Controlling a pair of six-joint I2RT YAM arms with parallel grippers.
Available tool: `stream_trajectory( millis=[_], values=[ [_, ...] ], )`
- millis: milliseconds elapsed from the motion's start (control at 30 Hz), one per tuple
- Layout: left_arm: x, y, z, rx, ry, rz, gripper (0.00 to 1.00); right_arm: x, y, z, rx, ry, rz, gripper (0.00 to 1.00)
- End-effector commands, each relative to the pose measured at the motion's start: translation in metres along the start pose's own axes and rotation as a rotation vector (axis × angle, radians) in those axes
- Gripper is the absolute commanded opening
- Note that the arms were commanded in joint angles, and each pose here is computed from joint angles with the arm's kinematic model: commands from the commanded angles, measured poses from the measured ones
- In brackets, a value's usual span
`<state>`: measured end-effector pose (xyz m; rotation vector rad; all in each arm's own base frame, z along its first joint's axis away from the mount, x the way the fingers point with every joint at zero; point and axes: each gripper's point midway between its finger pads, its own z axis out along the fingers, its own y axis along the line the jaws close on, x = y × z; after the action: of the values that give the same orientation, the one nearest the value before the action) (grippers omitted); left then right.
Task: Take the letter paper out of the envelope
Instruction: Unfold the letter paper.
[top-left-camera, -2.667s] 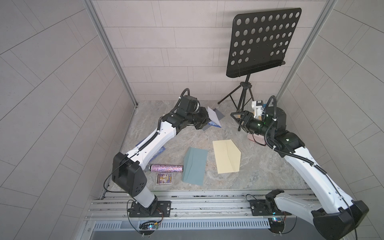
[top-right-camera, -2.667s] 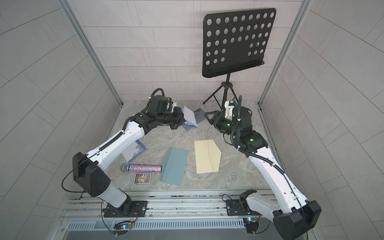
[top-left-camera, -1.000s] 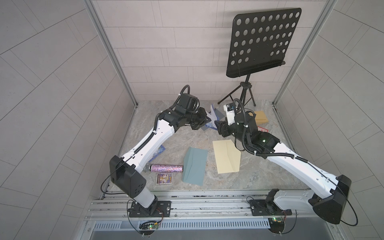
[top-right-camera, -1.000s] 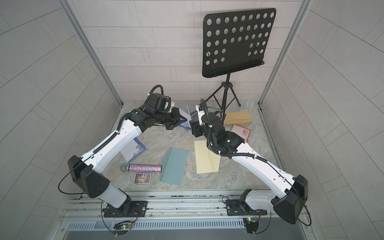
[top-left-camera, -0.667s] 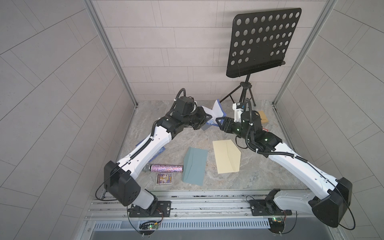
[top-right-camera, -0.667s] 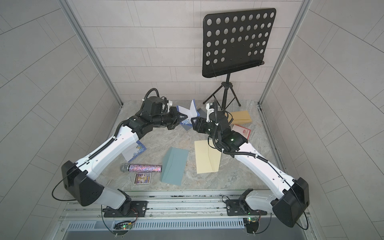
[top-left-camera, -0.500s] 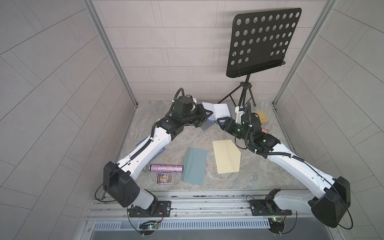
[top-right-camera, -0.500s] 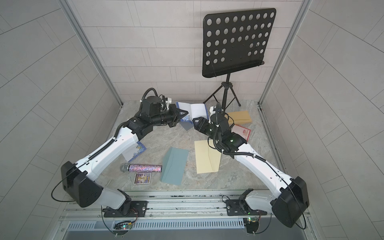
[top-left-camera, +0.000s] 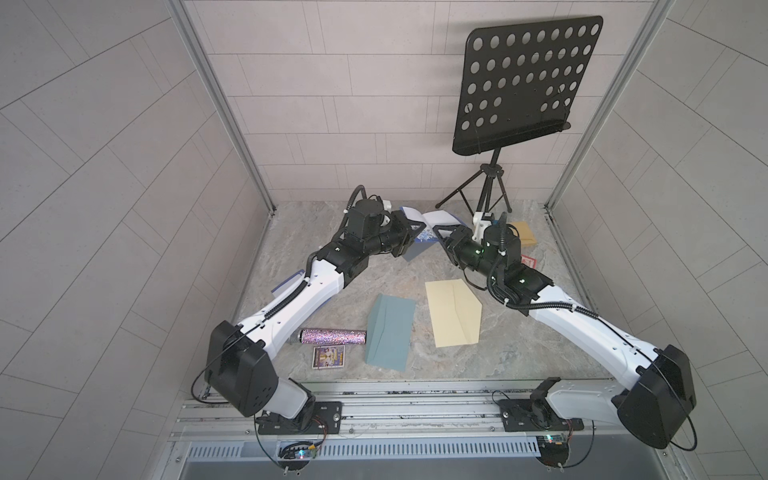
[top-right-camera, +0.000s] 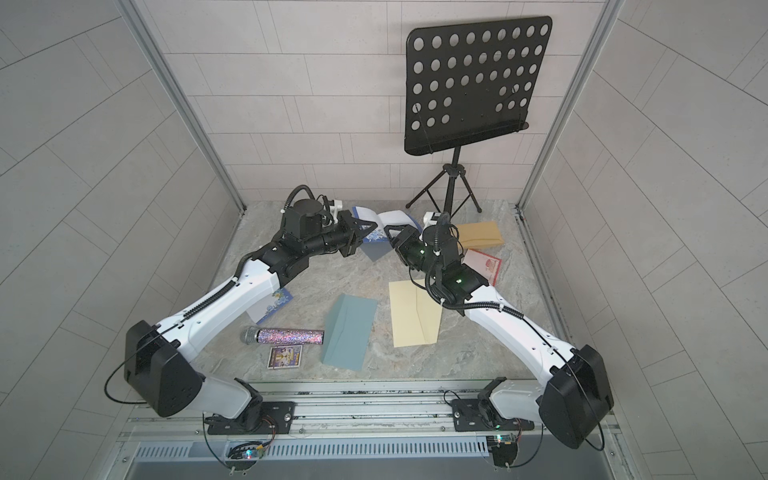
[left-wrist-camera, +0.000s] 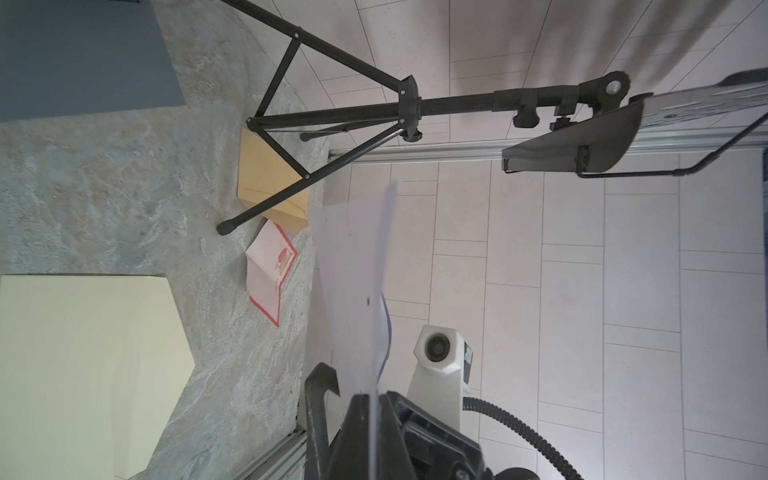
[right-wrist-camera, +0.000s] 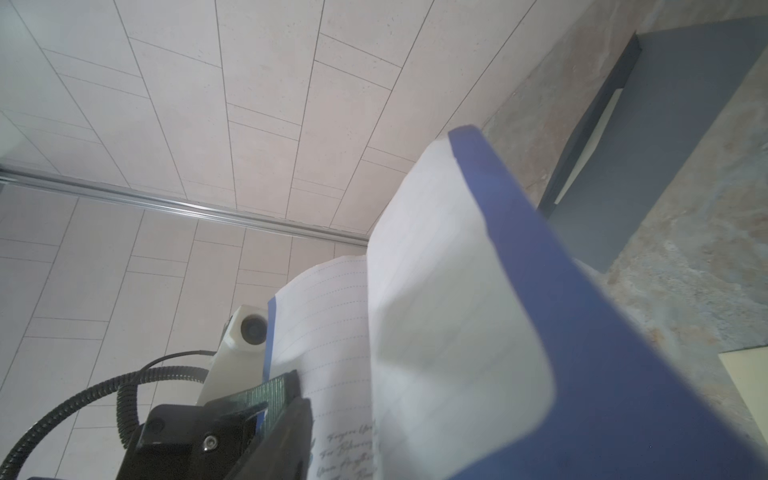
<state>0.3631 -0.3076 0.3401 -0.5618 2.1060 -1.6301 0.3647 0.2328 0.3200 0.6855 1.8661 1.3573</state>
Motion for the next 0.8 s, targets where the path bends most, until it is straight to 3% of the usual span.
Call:
stream_trajectory(
  millis=[0, 167, 433, 467, 533, 600, 700, 767],
  values=[
    [0.002, -0.021, -0.008, 0.099, 0.000, -0.042, 0.00, -0.008, 0.014, -0.008, -0.058, -0.022, 0.066, 0.25],
    [0.005, -0.020, -0.009, 0.125, 0.010, -0.069, 0.00, -0.022, 0.017, -0.015, -0.061, -0.059, 0.071, 0.00],
    [0.013, -0.004, -0.010, 0.108, 0.036, -0.085, 0.01, -0.033, 0.024, -0.024, -0.069, -0.074, 0.056, 0.00],
    [0.015, -0.002, -0.009, 0.102, 0.043, -0.082, 0.08, -0.033, 0.026, -0.025, -0.063, -0.065, 0.030, 0.00],
    [0.015, 0.002, -0.012, 0.070, 0.048, -0.065, 0.35, -0.031, 0.033, -0.029, -0.047, -0.028, -0.068, 0.00],
    [0.012, 0.005, -0.022, 0.019, 0.040, -0.012, 0.51, -0.027, 0.037, -0.033, -0.029, 0.031, -0.174, 0.00],
    [0.003, 0.015, -0.042, -0.124, 0.003, 0.119, 0.63, -0.013, 0.034, -0.043, -0.002, 0.159, -0.360, 0.00],
    [-0.002, 0.023, -0.054, -0.198, -0.007, 0.206, 0.64, -0.006, 0.029, -0.052, 0.001, 0.231, -0.444, 0.00]
  ],
)
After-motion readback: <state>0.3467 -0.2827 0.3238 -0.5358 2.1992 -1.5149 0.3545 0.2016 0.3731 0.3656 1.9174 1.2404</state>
